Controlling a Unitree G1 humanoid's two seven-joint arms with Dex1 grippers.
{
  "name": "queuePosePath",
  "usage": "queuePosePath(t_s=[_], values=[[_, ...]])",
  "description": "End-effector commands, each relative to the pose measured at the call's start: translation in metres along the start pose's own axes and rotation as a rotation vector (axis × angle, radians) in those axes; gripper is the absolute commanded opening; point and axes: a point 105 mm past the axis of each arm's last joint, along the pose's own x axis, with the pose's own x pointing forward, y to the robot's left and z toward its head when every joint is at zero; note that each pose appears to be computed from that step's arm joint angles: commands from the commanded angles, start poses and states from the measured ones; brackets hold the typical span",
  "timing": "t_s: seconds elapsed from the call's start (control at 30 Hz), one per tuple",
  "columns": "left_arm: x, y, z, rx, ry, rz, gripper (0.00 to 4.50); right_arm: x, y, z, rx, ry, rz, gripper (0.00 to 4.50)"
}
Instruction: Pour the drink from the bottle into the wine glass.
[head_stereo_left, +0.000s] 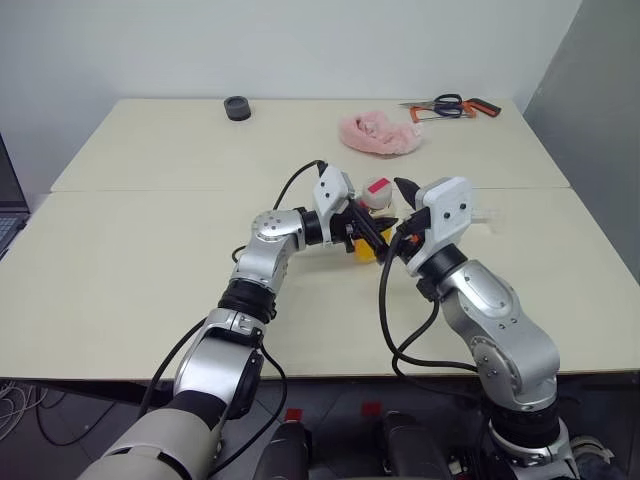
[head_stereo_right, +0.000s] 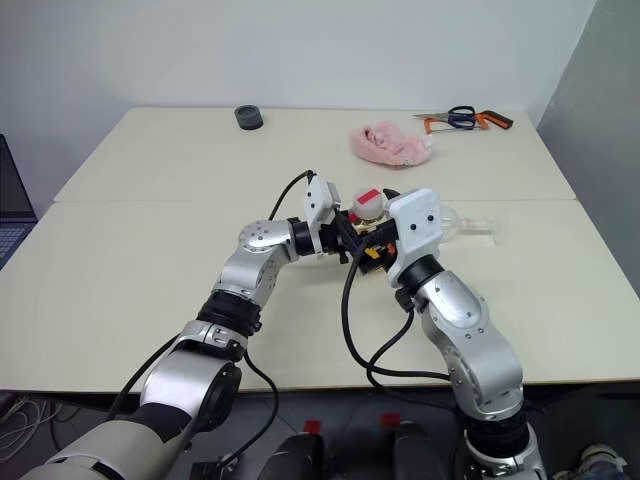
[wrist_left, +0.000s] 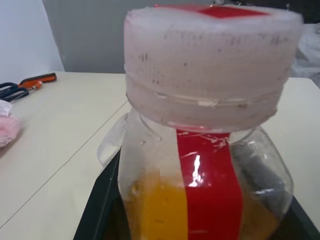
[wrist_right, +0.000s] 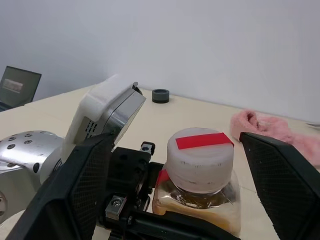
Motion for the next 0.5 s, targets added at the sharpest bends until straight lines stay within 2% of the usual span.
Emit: queuePosePath(t_s=[0.03,0.27,0.5], values=[[0.0069,-0.0044,0.0178,0.059,-0.041,-0.048,1.74,-0.0002,-0.0107,0.0051,-0.036,-0.026,-0.069,4.27],[0.0038,-0.0046,0.0173,0.059,-0.04,-0.053,1.74,-0.0064,-0.0175,-0.0025,-0.031,-0.001,-0.095,4.27],[0.0031,-0.0058,0.0161,0.063,-0.033,-0.062,1.74,-0.0038,-0.0154,0.0028,0.002,-0.029,-0.097,4.27]])
